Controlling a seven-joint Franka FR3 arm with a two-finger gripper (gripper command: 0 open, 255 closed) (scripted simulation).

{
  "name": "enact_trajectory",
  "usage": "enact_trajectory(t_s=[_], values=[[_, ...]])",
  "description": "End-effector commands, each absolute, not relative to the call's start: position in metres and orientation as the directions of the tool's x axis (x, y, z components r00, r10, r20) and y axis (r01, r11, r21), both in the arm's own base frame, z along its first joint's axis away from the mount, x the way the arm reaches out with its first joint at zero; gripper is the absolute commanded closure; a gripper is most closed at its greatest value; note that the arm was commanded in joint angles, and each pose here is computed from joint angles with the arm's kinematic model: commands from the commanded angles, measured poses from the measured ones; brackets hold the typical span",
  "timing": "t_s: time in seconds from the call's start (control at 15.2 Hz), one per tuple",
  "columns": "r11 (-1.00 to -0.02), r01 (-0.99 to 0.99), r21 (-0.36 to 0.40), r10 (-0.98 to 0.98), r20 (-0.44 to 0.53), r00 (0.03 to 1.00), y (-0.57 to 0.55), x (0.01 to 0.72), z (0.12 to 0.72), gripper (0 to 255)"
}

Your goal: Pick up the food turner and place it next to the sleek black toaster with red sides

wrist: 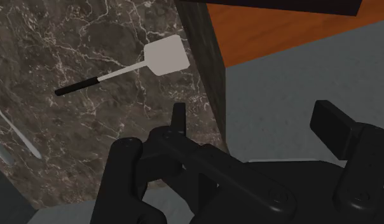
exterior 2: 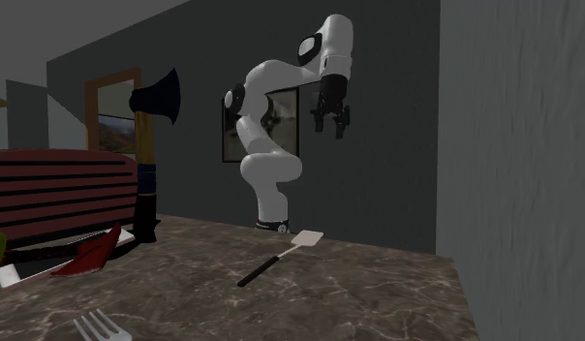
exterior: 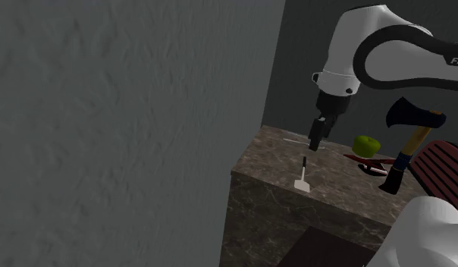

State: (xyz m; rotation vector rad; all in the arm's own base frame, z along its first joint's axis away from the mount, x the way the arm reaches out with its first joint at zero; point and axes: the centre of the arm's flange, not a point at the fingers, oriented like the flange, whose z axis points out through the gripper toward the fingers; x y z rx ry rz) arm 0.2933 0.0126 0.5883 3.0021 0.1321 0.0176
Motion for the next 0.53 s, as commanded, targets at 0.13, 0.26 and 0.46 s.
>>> enact_trajectory(t_s=[0.13,0.26,0.46], values=[[-0.991,-0.016,0.129,-0.014,0.017,1.0,-0.001,0.309,0.571,0],[-0.986,-0.118,0.121,-0.115,0.027,0.993,-0.017,0.324,0.554,0],[-0.957,-0.268,0.107,-0.266,0.04,0.963,-0.042,0.343,0.529,0]])
